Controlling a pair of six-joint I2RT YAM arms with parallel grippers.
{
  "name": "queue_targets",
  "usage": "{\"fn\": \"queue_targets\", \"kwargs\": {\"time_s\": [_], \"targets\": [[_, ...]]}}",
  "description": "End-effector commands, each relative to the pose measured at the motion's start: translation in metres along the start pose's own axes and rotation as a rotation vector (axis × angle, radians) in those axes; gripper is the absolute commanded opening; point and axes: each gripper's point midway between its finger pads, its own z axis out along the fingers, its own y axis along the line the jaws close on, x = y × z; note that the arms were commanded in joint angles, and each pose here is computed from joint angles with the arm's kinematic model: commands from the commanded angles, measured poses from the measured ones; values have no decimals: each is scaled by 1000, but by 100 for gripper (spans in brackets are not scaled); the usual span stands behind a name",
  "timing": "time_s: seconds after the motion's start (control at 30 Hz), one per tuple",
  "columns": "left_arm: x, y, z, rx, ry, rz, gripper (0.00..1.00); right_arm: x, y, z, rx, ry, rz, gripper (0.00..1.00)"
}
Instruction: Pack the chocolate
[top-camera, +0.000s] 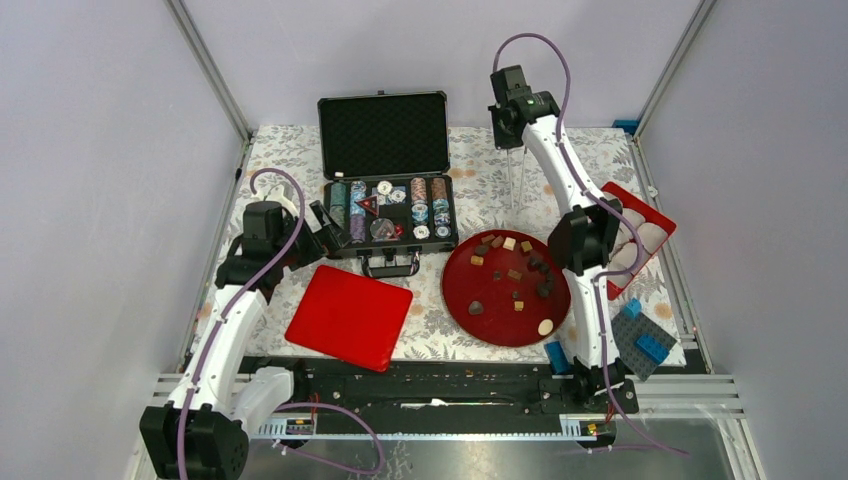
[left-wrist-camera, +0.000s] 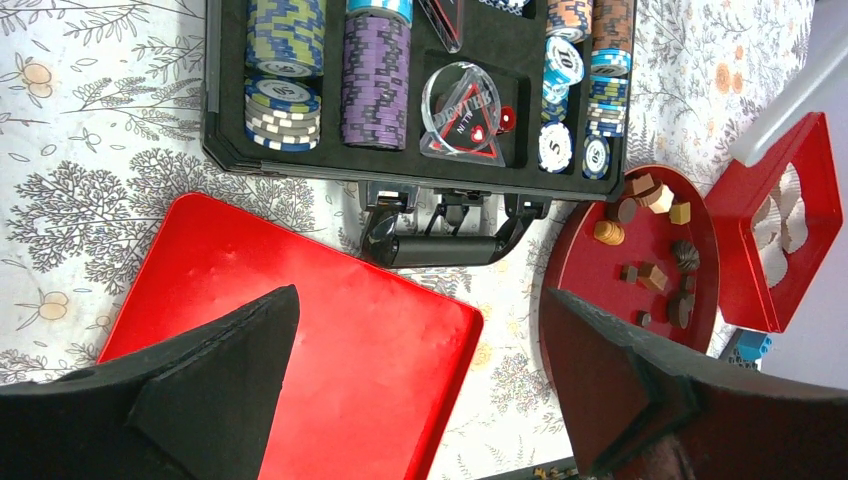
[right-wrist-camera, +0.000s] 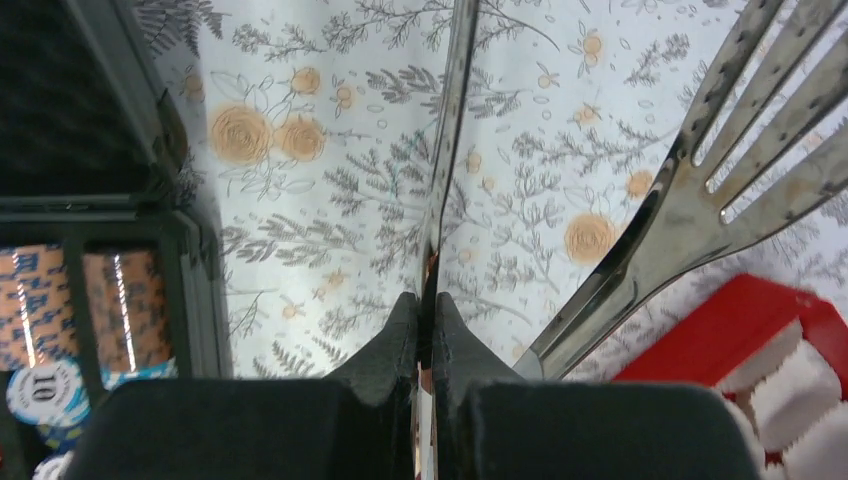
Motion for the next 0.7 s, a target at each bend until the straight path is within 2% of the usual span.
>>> {"fn": "queue_targets", "kwargs": {"time_s": [0.0,0.17,0.43,0.53,0.57,0.67], "targets": [[-11,-1,-7,-4,-58,23,99,-19,-19,20,-39,-32,-59,0],[-9,4,-4,-32,-51,17,99,-2,-15,72,-36,-5,-144,0],[-8,10,-1,-67,-42,-7,99,30,-3,120,-90,74,-123,1],[-8,12,1,-77,-40,-8,99,33,4,129,-108,75,-97,11],[-8,13,2,-81,-39,-10,99,33,5,130,-111,73,-88,17],[-8,15,4,-90,-35,-18,99,30,4,131,-98,63,-69,52]]}}
